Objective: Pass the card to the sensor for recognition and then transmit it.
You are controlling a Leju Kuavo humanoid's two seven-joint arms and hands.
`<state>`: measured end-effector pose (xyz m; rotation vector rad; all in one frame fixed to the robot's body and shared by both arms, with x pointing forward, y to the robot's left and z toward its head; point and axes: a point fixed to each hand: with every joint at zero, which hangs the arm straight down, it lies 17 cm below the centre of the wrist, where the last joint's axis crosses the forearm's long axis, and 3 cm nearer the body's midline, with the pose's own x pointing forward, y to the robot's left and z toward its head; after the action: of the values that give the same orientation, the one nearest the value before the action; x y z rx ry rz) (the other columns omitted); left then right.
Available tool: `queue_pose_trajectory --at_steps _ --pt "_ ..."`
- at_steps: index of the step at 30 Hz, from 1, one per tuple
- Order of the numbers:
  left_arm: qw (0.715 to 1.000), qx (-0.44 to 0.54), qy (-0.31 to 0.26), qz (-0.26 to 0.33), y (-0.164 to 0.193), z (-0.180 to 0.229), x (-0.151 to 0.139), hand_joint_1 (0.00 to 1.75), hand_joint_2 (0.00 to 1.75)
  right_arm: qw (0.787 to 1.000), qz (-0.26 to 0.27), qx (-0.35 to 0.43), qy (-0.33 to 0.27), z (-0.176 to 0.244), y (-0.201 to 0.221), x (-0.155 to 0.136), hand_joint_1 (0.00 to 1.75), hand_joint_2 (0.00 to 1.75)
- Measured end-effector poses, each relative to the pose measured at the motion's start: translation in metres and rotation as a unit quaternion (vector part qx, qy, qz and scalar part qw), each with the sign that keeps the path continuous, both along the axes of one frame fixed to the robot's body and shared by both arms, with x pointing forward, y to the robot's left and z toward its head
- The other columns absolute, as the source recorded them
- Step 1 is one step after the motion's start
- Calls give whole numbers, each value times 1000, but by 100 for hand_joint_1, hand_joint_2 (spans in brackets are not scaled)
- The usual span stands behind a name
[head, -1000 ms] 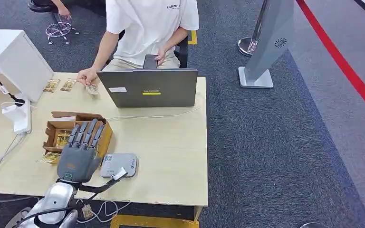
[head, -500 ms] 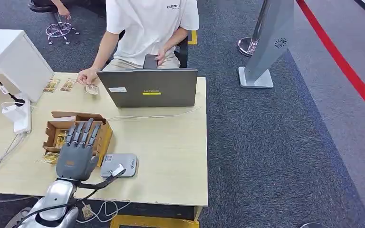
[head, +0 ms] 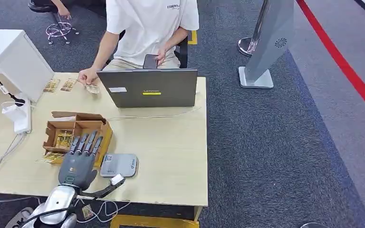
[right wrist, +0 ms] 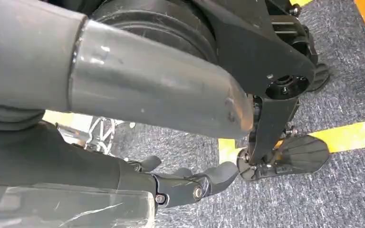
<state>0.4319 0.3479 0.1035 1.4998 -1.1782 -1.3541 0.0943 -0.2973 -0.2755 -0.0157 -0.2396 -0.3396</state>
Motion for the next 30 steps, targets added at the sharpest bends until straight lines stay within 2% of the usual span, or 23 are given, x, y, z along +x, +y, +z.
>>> queue_pose_trajectory --at_steps 8,16,30 --pt "1000 0 -6 1 0 5 -2 0 175 1000 -3 1 -1 0 0 0 0 0" --pt "998 -9 -31 62 20 21 5 0 175 1000 -3 2 3 0 1 -1 0 0" --pt "997 -15 -40 65 17 36 19 0 175 1000 1 3 21 -2 1 -7 0 0"
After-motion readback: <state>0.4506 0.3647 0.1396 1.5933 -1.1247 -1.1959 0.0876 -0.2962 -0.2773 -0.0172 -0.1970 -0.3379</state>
